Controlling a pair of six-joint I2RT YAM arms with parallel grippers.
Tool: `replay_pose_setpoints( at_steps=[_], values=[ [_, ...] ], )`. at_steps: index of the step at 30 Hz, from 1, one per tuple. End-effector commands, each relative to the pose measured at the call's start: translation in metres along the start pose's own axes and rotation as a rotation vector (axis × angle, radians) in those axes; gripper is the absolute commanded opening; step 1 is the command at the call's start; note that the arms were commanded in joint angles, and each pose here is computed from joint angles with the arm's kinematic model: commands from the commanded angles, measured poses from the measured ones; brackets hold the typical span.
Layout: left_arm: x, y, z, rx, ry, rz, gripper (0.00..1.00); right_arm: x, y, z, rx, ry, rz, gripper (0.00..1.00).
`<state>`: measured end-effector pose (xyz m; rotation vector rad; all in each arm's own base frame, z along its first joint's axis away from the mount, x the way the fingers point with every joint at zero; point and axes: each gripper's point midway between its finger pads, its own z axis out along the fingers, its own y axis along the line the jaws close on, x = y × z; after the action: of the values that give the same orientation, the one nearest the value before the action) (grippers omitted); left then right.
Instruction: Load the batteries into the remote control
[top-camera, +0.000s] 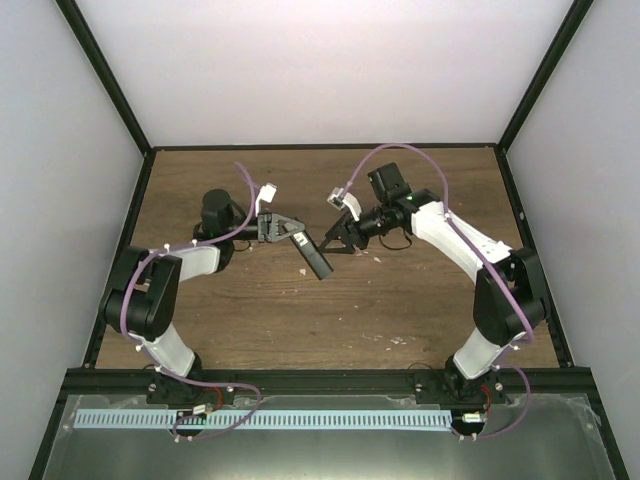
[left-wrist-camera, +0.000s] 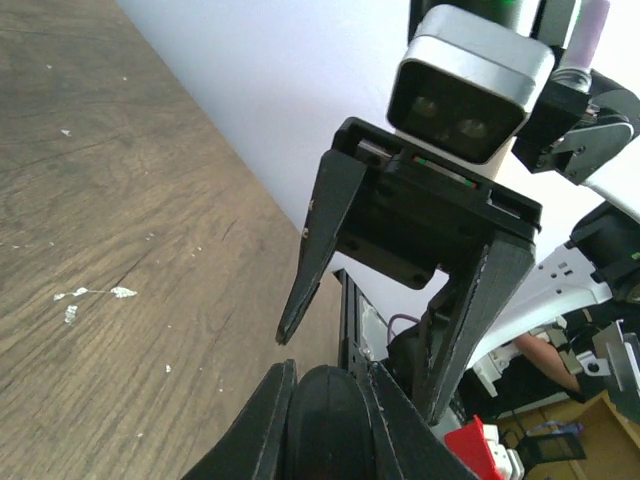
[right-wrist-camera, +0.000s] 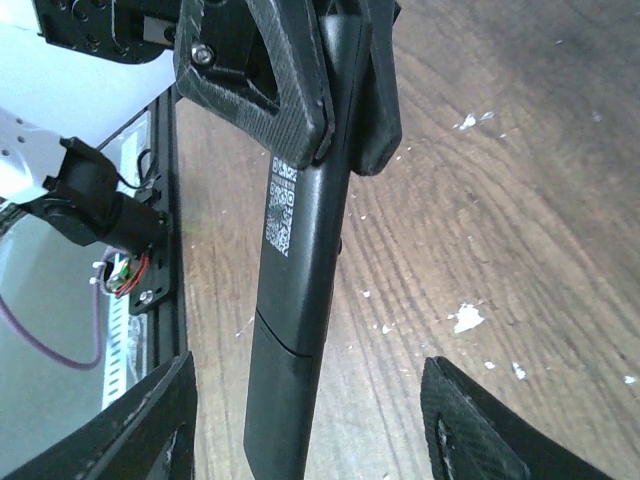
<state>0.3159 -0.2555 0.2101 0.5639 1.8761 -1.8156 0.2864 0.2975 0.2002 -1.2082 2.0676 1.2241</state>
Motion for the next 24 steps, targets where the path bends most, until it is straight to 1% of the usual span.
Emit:
replay_pose_setpoints(
  at_steps=[1,5,9,15,20,24],
  values=[
    [-0.003,-0.021,0.003,0.039,0.026,0.081,0.00,-0.004,0.023,0.001,-0.086,0.011,0.022,0.54],
    [-0.003,-0.025,0.005,0.046,0.034,0.091,0.00,0.002,0.029,0.016,-0.118,0.063,0.032,0.53],
    [-0.003,-0.029,0.005,0.053,0.040,0.102,0.00,0.003,0.034,0.024,-0.158,0.071,0.037,0.50],
    [-0.001,-0.034,0.006,0.056,0.052,0.122,0.00,0.002,0.037,0.028,-0.185,0.084,0.034,0.41],
    [0.003,-0.034,0.007,0.052,0.068,0.133,0.00,0.001,0.041,0.029,-0.226,0.082,0.037,0.32],
    [0.004,-0.036,0.008,0.056,0.072,0.140,0.00,0.001,0.042,0.030,-0.244,0.082,0.039,0.28]
  ],
)
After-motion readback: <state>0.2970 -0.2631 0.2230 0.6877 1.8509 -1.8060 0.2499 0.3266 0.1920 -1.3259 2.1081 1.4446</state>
